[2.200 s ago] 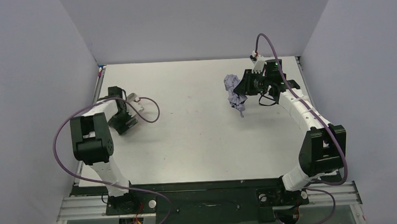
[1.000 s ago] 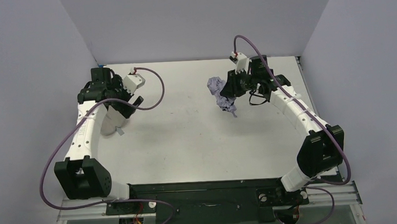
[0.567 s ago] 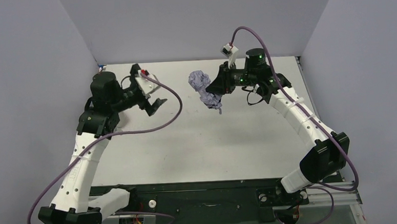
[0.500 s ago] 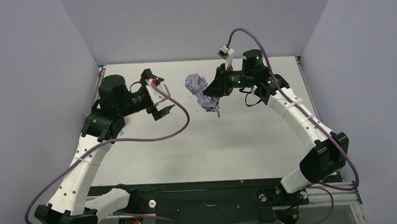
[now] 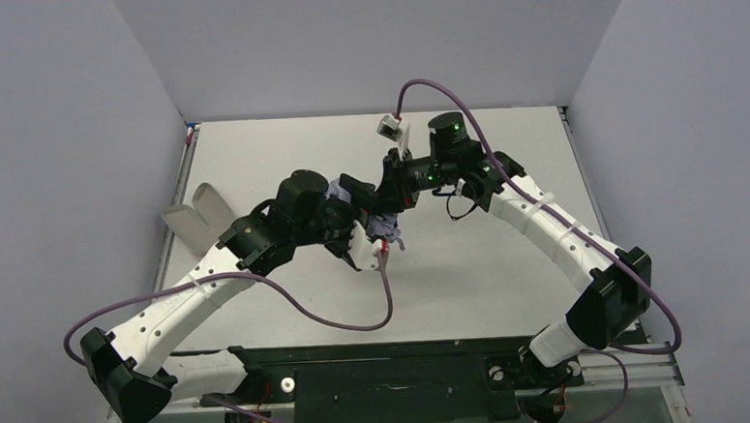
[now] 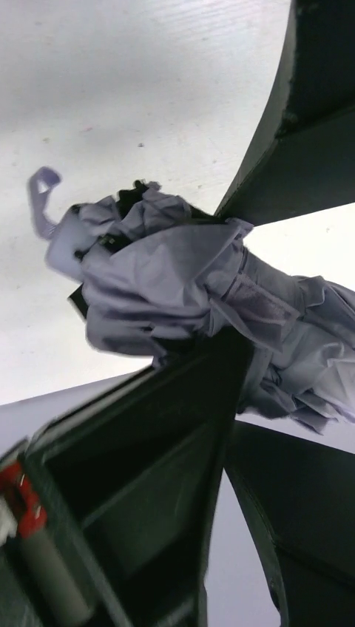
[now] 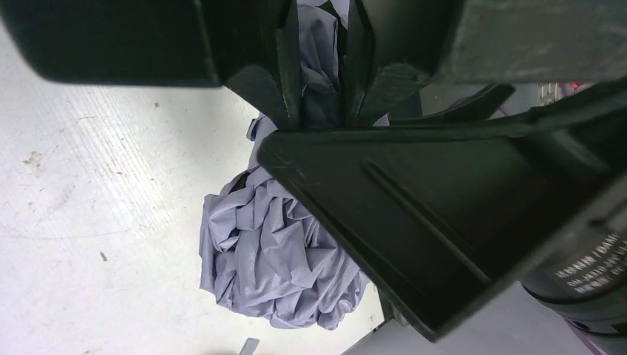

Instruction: Open the umbrella

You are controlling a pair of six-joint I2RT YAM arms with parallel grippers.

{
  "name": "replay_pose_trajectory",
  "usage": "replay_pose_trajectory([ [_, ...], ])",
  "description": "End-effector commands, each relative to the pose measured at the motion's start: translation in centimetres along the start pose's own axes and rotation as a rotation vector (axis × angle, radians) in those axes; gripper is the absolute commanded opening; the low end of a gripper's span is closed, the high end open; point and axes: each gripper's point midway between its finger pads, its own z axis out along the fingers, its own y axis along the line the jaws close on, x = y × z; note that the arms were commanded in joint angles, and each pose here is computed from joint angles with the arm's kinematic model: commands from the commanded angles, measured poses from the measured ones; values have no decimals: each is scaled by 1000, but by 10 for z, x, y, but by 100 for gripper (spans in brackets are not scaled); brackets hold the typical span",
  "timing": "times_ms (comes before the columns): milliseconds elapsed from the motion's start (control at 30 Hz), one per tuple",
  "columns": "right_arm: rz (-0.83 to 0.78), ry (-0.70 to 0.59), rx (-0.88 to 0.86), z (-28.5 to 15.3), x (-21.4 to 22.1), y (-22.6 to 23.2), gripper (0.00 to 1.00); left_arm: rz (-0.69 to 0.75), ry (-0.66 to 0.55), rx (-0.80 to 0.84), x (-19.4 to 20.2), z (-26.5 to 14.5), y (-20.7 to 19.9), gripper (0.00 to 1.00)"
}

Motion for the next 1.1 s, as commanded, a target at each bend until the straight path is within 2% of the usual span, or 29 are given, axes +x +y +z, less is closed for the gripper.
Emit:
replay_pose_trajectory([
  [0, -79, -30, -106, -4, -8, 33, 0, 177, 87, -5, 17, 1, -1, 100],
  [167, -76, -15, -137, -4, -1, 42, 0, 200, 133, 18, 30, 6, -14, 75],
  [267, -65, -3, -145, -4, 4, 43, 0, 203, 138, 10, 32, 8, -13, 51],
  [367, -48, 7, -155, -4, 9, 45, 0, 203, 143, 3, 35, 10, -16, 37],
  [400, -46, 7, -154, -4, 9, 45, 0, 205, 138, -14, 33, 9, -13, 26],
  [433, -49, 5, -155, -5, 9, 46, 0, 199, 136, -24, 33, 9, -13, 20],
  [467, -52, 2, -149, -5, 8, 45, 0, 191, 132, -31, 32, 9, -13, 8],
  [500, -60, -6, -143, -7, 5, 46, 9, 168, 126, -43, 32, 8, -13, 5],
  [533, -65, -17, -121, -9, 1, 41, 23, 132, 119, -49, 31, 8, -14, 0],
  [667, -81, -108, -15, -30, -34, 18, 57, -44, 87, -86, 28, 1, -7, 0],
  [733, -54, -183, 44, -47, -60, -1, 68, -182, 59, -117, 28, -4, 4, 0],
  [800, -45, -272, 99, -68, -90, -15, 72, -337, 26, -143, 31, -9, 17, 0],
  [967, -83, -393, 217, -108, -128, -30, 73, -773, -101, -242, 43, -27, 60, 0],
  [1067, -108, -437, 259, -122, -137, -30, 73, -899, -166, -291, 47, -34, 78, 0],
])
